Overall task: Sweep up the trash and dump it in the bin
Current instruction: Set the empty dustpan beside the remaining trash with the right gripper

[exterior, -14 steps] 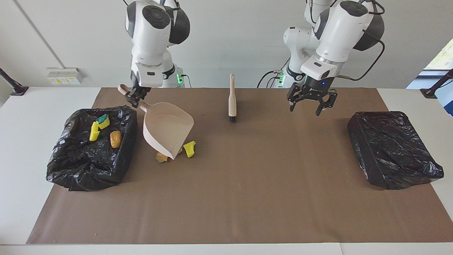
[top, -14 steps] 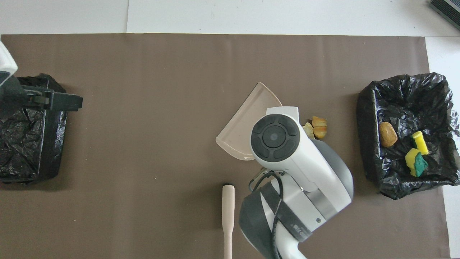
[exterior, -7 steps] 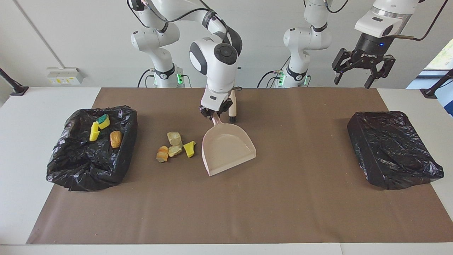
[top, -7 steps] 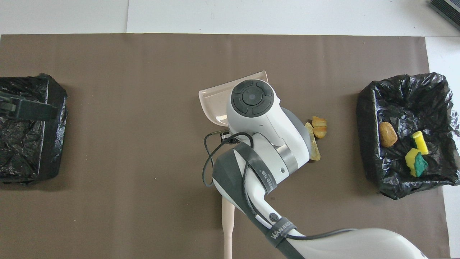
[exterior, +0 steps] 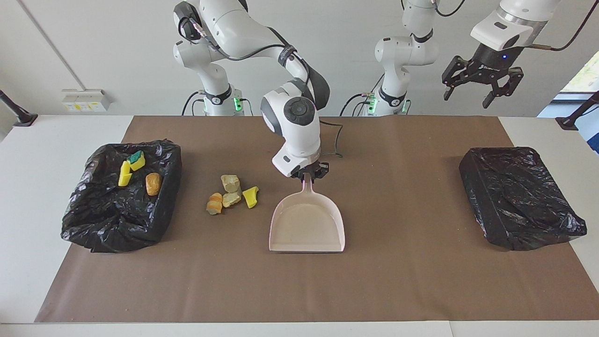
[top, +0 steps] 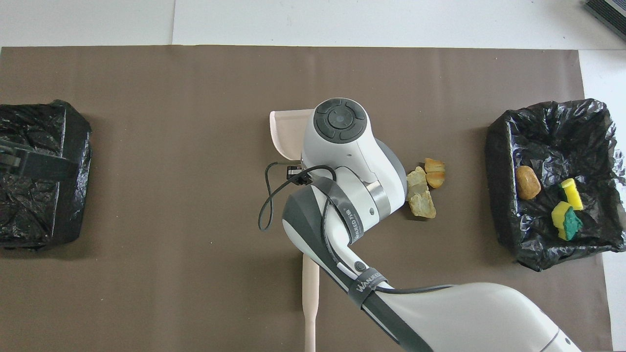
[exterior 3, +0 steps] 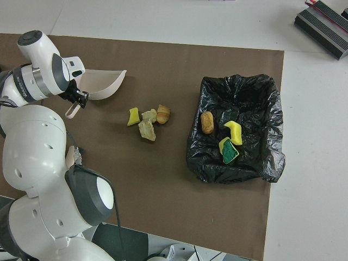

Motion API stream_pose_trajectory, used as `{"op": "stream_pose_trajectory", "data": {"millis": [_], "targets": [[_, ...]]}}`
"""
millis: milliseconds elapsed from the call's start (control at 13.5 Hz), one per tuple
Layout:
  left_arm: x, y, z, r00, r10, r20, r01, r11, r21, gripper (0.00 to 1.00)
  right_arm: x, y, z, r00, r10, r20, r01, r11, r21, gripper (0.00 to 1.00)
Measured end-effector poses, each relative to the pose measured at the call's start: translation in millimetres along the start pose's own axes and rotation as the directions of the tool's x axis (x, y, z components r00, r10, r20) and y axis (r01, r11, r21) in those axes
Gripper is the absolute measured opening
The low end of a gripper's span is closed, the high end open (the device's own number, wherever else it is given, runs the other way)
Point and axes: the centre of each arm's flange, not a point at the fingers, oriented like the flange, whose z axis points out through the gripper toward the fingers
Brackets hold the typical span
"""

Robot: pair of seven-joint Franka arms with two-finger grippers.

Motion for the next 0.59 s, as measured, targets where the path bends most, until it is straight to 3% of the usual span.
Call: {"op": "stream_pose_trajectory", "data": {"millis": [591], "targets": [[-7, -13, 0, 1.0, -0.008, 0.019, 0.008, 1.0, -0.001, 1.0, 0, 9, 27, 1.0, 0.019, 0.017, -0.019, 1.0, -0.008, 0.32]]}}
